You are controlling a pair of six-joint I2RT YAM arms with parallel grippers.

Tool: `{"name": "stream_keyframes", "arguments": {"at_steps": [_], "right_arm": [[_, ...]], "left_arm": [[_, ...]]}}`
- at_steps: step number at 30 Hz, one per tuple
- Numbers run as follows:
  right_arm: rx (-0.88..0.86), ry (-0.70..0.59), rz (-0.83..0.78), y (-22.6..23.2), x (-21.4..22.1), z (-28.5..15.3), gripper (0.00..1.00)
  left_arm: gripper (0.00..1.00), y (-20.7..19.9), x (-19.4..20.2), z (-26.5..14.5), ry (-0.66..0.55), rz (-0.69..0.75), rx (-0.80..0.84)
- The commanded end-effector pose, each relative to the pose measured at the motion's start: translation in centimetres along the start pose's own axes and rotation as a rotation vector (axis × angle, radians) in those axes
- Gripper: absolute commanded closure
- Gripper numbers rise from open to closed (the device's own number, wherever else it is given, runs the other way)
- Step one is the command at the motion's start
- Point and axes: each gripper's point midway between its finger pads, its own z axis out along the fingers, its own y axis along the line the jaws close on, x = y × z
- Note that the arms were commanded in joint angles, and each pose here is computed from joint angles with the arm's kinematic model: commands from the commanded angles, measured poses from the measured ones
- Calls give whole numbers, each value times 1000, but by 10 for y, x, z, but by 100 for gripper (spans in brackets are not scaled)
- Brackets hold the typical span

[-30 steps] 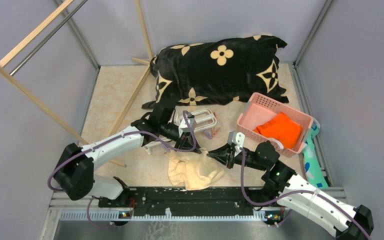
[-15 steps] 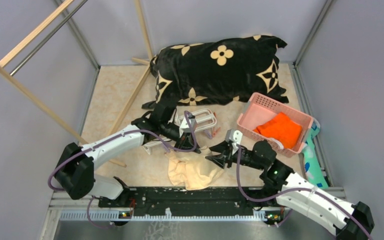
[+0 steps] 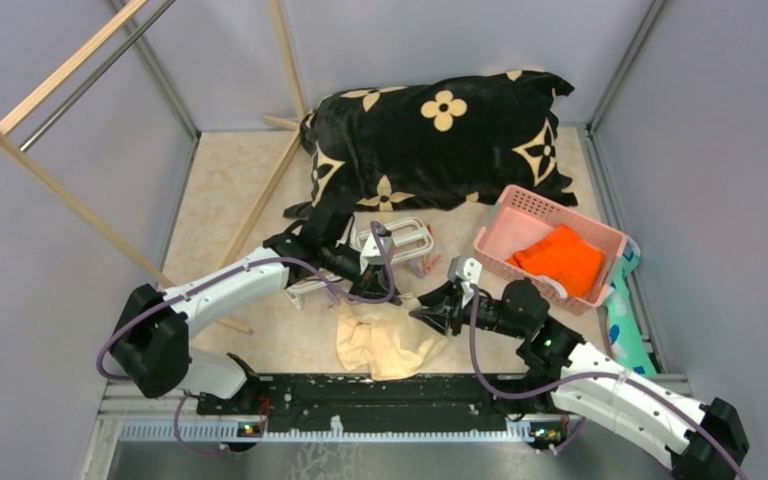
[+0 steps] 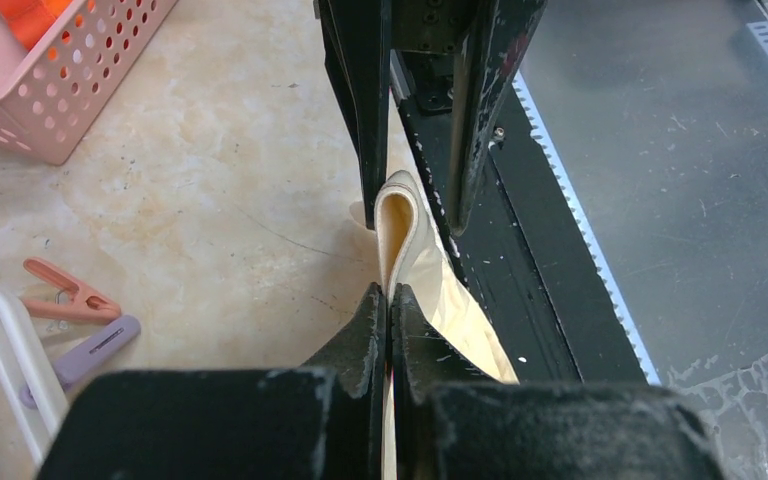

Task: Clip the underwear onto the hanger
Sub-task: Adjust the underwear at the center of the board.

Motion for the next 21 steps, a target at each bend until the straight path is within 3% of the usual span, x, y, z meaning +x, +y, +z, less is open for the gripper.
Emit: {"name": "stream_keyframes", "arguments": {"at_steps": [1, 12, 14, 15, 17, 21], "right_arm": [[12, -122, -31, -1, -37, -1, 68], [-13, -73, -16, 1, -27, 6, 80], [-9, -69, -14, 0, -26, 5, 87], [-9, -70, -16, 1, -26, 4, 96], [0, -69, -9, 0, -29, 2, 100], [127, -21, 107, -15, -20, -4, 100]], "left_arm": [[100, -4, -11, -1, -12, 54, 21], [100, -2, -13, -2, -9, 57, 11], [100, -2, -13, -2, -7, 58, 6], [100, -2, -13, -2, -7, 59, 5], [88, 0, -13, -2, -6, 42, -7], [38, 13, -13, -4, -6, -6, -97]]}}
